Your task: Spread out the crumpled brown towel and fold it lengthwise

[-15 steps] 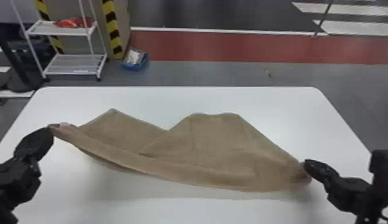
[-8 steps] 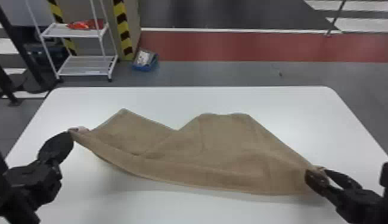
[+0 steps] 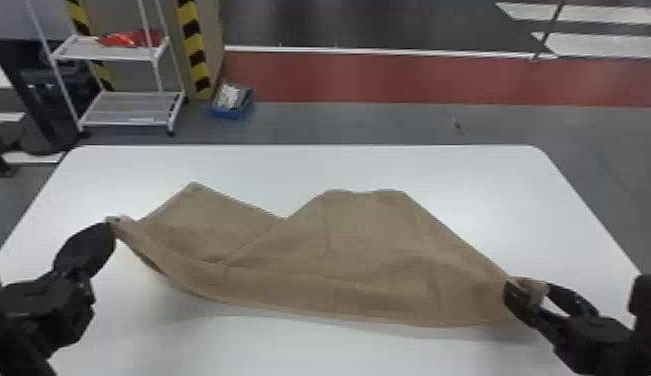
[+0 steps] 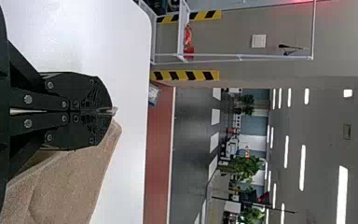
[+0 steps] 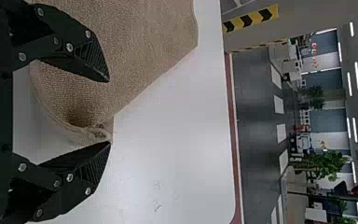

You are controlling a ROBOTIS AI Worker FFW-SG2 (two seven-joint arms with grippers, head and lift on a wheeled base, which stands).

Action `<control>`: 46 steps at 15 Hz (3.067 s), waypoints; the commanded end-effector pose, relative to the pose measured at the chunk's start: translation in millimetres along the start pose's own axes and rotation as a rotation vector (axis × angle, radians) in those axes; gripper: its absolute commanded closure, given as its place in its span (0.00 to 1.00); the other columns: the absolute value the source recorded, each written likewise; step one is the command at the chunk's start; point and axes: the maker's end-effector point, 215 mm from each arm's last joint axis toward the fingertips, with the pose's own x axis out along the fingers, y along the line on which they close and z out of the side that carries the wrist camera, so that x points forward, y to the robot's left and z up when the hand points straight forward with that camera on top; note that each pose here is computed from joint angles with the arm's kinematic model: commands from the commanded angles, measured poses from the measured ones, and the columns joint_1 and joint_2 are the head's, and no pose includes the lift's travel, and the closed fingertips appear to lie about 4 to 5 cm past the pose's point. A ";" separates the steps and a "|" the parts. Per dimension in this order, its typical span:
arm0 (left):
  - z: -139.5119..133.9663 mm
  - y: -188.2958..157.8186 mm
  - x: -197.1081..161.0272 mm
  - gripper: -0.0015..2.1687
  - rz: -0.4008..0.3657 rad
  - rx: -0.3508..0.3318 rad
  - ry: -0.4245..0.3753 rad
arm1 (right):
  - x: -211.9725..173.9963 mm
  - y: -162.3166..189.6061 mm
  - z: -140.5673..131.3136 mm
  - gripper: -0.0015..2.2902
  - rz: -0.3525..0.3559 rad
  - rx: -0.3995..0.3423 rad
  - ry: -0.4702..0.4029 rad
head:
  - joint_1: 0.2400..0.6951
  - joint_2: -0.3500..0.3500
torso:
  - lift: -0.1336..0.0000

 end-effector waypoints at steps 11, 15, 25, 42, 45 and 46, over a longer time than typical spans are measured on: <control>44.7 -4.9 -6.4 0.62 0.006 0.018 -0.081 | -27.7 -27.7 43.0 0.75 0.009 -0.063 -0.028 | 1.00 0.39 | 0.04; 73.2 -2.0 -4.3 0.62 0.027 0.050 -0.117 | -34.5 -38.5 50.3 0.75 0.012 -0.070 0.017 | 1.00 0.35 | 0.04; 161.7 5.2 72.7 0.62 0.027 0.055 -0.188 | 24.1 -39.6 197.4 0.75 0.088 0.053 -0.188 | 0.93 0.35 | 0.04; 287.3 -17.8 222.0 0.62 0.029 0.063 -0.247 | 93.0 -106.4 406.8 0.75 0.121 0.067 -0.470 | 0.23 0.34 | 0.04; 285.0 -24.8 222.4 0.62 0.020 0.073 -0.244 | 95.3 -105.4 399.8 0.75 0.135 0.048 -0.454 | 0.17 0.32 | 0.04; 271.9 -24.9 222.2 0.62 0.017 0.072 -0.225 | 99.3 -101.7 385.6 0.75 0.147 0.039 -0.439 | 0.17 0.32 | 0.04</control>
